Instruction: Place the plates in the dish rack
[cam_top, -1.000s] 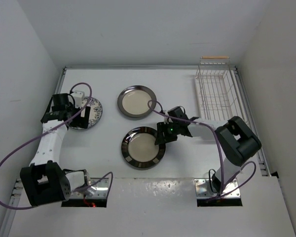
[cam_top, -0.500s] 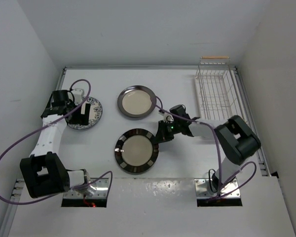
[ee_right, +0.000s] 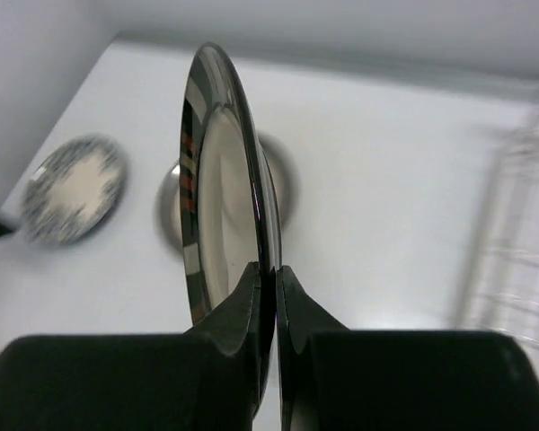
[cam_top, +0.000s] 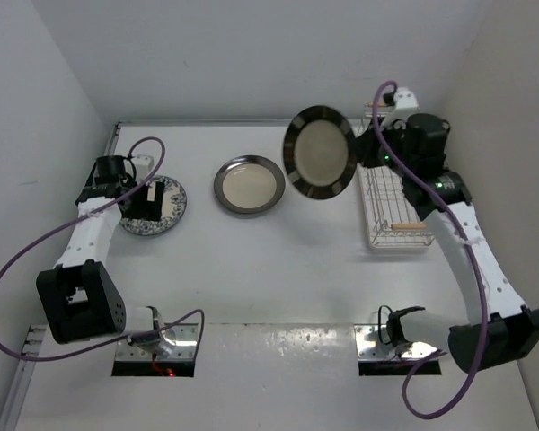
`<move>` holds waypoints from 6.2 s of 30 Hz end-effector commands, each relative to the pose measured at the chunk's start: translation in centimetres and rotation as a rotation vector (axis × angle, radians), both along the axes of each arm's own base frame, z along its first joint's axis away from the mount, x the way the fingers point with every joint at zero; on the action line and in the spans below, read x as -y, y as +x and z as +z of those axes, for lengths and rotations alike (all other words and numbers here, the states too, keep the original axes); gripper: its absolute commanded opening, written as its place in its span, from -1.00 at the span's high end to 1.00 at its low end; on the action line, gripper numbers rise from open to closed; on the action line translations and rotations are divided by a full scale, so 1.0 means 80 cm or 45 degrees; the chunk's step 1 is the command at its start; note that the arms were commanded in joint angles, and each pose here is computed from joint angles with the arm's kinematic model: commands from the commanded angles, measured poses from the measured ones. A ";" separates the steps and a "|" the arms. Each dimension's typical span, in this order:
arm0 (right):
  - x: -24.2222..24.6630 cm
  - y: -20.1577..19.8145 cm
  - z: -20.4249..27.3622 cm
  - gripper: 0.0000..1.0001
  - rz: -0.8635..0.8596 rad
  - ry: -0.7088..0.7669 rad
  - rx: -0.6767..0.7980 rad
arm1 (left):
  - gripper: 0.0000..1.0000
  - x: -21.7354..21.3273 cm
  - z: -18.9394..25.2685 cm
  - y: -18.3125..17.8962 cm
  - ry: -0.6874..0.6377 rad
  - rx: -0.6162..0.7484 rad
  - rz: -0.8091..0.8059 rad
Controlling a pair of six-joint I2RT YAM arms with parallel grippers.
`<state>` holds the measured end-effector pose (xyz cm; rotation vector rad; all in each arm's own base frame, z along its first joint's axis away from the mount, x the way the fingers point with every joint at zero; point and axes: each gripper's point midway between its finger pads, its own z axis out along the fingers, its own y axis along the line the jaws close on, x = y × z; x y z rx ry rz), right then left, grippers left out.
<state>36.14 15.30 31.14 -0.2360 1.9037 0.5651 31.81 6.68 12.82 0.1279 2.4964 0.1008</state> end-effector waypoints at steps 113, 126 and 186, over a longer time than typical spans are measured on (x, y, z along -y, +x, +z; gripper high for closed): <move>0.344 0.026 -0.016 1.00 -0.814 -0.971 0.303 | -1.00 0.029 -0.010 0.012 -0.014 -0.078 -0.123; 0.348 0.023 0.037 1.00 -0.850 -1.023 0.400 | -1.00 0.027 -0.013 0.012 -0.007 -0.091 -0.116; 0.312 -0.002 -0.088 0.32 -0.645 -0.785 0.269 | -1.00 -0.010 -0.028 0.019 -0.058 -0.192 -0.090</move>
